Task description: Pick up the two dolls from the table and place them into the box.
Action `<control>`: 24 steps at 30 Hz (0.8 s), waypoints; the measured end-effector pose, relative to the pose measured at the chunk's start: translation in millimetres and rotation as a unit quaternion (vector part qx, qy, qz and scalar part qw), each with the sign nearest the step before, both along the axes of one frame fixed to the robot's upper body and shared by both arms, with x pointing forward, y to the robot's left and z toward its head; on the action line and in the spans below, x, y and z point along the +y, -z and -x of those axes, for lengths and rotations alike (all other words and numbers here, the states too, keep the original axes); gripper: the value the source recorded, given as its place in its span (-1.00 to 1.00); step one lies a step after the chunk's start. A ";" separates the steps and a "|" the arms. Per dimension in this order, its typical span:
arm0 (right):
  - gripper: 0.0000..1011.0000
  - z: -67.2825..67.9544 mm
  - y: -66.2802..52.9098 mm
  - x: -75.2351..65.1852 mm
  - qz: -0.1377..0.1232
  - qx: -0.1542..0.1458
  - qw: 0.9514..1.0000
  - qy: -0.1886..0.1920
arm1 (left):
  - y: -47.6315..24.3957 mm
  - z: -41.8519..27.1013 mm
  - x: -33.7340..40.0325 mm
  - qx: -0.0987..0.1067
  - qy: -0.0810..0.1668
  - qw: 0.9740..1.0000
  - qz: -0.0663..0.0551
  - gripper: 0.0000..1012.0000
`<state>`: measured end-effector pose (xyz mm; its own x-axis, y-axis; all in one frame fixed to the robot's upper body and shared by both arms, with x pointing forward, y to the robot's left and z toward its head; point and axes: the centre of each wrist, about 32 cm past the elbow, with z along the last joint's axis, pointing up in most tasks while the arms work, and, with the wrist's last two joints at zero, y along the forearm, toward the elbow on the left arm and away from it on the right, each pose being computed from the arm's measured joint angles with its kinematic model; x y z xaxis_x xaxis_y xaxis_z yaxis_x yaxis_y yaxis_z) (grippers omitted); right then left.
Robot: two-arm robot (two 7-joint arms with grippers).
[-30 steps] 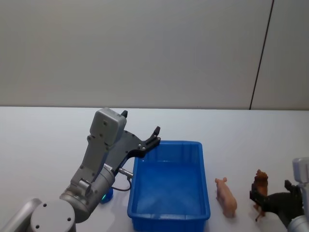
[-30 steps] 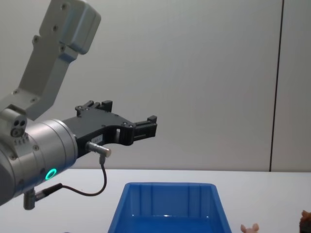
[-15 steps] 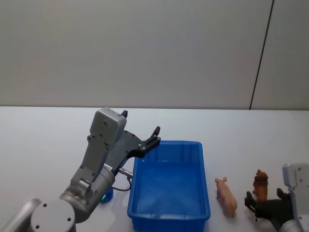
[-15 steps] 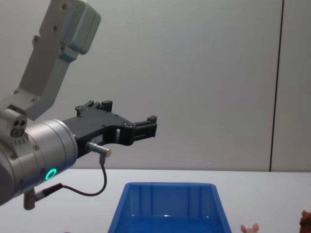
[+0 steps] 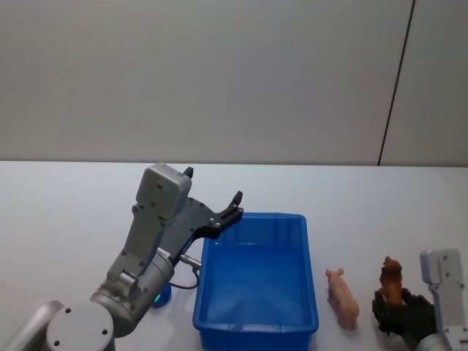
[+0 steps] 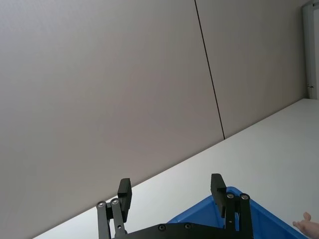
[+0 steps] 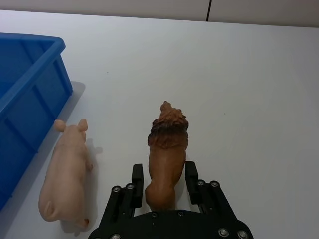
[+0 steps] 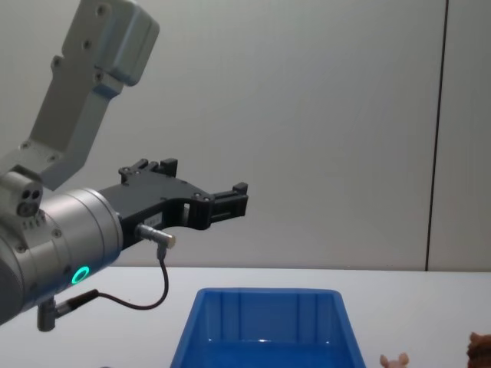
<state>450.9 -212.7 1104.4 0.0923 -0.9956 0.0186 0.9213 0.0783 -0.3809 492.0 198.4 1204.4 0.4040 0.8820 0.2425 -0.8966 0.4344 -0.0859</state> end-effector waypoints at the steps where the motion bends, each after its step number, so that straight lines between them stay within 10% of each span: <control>1: 0.09 0.0 0.0 0.0 0.000 0.000 1.000 0.000 | 0.0 0.0 0.0 0.000 0.000 1.000 0.000 0.98; 8: -0.35 -0.3 -0.9 1.5 -0.002 -0.003 1.000 -0.001 | 0.0 0.0 0.0 0.000 0.000 1.000 0.000 0.98; 24: -0.36 -2.6 -24.9 9.3 -0.006 -0.067 0.996 -0.054 | 0.0 0.0 0.0 0.000 0.000 1.000 0.000 0.98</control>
